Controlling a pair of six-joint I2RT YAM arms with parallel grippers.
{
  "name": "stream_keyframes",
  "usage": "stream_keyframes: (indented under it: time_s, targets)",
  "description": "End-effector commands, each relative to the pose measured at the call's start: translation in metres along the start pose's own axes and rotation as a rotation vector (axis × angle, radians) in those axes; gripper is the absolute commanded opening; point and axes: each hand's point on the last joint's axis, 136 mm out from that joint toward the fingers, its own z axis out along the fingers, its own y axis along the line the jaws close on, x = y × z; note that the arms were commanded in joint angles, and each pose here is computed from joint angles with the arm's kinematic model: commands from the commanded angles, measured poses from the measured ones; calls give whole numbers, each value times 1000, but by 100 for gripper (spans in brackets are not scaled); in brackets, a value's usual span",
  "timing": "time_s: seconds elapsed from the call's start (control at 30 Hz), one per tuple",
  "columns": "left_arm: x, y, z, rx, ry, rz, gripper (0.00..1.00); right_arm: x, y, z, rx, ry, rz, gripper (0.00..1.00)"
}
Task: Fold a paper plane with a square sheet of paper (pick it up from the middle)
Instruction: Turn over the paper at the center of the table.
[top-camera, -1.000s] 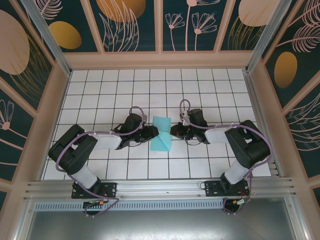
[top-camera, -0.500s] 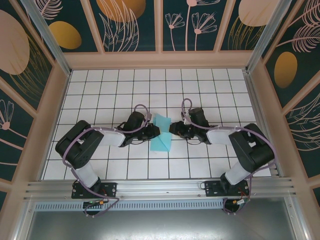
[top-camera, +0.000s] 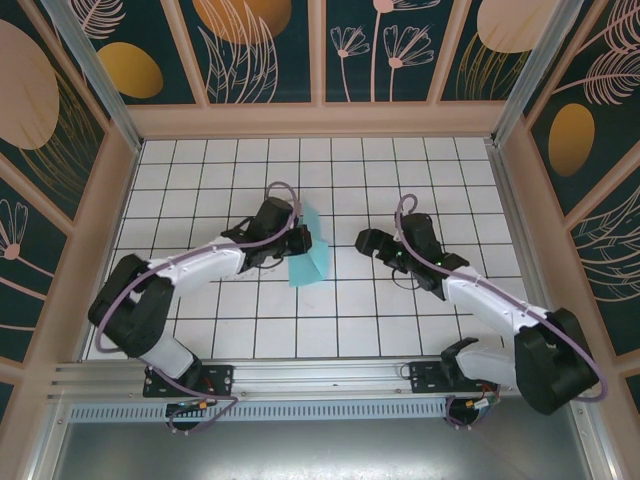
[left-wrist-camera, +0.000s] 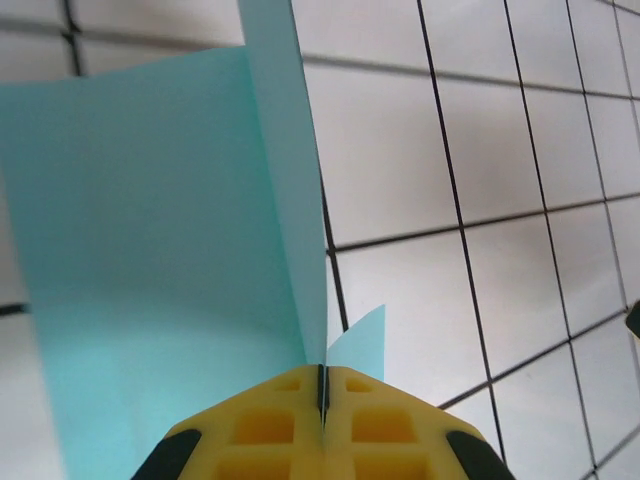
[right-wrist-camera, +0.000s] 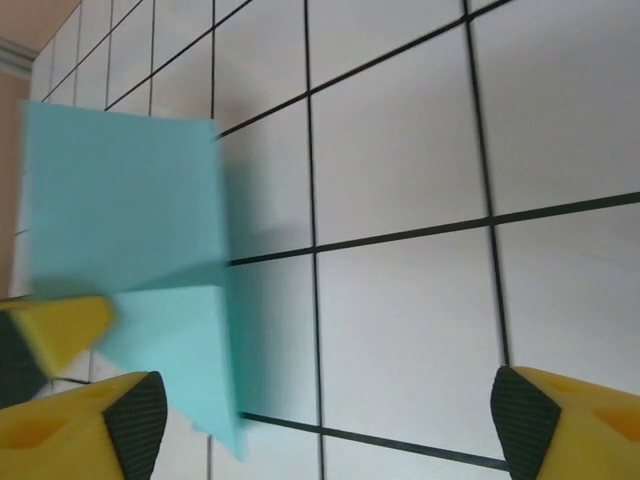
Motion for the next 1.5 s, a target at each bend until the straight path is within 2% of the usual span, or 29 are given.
stream_keyframes:
  time_s: [0.0,0.17,0.37,0.57,0.7,0.83,0.97,1.23,1.47]
  targets:
    - [-19,27,-45,-251,-35,135,3,-7,-18,-13,99,-48,1,90]
    - [-56,55,-100,-550,-135,211,4,-5,-22,-15,111,-55,12,91]
    - [-74,97,-131,-914,-175,276,4,0,-30,-14,133,-48,32,92]
    - [-69,131,-127,-1188,-128,364,4,4,-36,-15,153,-44,45,92]
    - [-58,151,-109,-1331,-72,434,3,5,-40,-14,162,-43,51,92]
    - [-33,152,-76,-1357,-10,515,3,6,-40,-14,162,-41,54,92]
    - [-12,148,-49,-1301,27,529,4,6,-42,-14,168,-41,57,92]
    - [17,121,-2,-1034,75,447,7,6,-47,-14,179,-36,65,92]
    - [27,105,16,-900,100,396,11,9,-50,-13,181,-28,77,92]
